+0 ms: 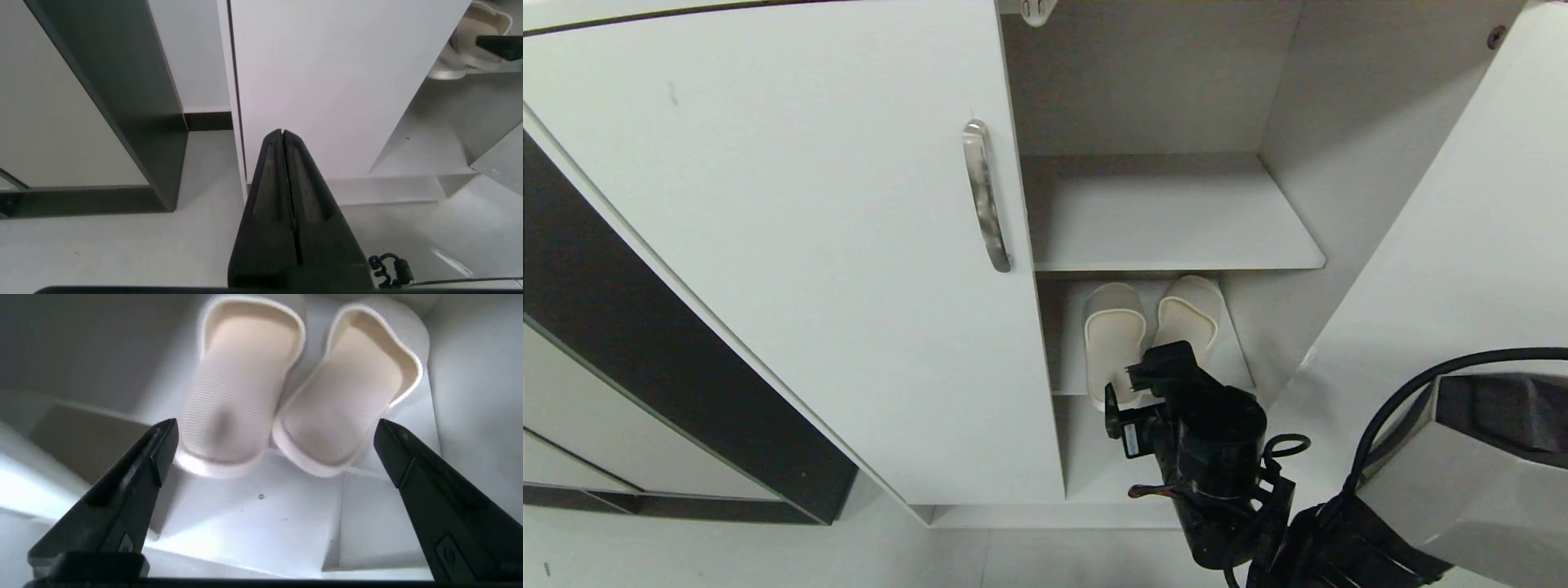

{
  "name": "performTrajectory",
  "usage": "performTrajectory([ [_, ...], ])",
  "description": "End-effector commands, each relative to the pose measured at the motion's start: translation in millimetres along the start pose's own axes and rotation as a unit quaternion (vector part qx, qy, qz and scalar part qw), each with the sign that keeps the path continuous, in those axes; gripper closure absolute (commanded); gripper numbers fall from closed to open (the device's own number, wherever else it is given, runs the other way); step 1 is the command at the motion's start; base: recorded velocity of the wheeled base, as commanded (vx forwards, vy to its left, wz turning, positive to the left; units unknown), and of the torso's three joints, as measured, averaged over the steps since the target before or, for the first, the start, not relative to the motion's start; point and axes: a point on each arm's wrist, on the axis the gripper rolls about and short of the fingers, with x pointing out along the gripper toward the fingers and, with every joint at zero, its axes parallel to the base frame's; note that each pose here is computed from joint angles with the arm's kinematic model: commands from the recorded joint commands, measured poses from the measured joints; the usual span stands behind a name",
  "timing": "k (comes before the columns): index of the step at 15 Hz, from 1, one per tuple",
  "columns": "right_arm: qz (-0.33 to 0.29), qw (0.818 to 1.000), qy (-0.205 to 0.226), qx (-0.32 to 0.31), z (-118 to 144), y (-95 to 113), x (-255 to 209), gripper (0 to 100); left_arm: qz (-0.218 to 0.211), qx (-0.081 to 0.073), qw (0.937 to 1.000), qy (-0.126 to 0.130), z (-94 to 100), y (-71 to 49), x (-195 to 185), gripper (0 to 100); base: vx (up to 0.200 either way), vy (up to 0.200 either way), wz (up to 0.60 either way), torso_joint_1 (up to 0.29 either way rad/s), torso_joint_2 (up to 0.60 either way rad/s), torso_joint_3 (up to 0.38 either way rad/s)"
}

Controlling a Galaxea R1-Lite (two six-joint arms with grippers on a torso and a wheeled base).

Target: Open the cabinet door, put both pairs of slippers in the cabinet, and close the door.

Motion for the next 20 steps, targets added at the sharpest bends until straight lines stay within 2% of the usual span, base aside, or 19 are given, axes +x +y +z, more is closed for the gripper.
performTrajectory([
  [1,0.006,1.0,-0.004,0.003,5.6,-0.8,-6.9,0,0.0,0.0,1.0,0.001,0.0,0.0,0.1,100,-0.2,0.0,0.0,0.002,0.0,0.007],
  [9,0.007,1.0,-0.003,0.002,5.4,-0.1,-7.8,0,0.0,0.0,1.0,0.001,0.0,0.0,0.1,100,-0.2,0.0,0.0,0.002,0.0,0.004],
  [20,0.008,1.0,0.0,-0.001,4.0,-2.5,-10.5,0,0.0,-0.001,1.0,0.001,0.0,0.0,0.1,100,0.0,0.0,0.0,0.001,0.0,0.01],
])
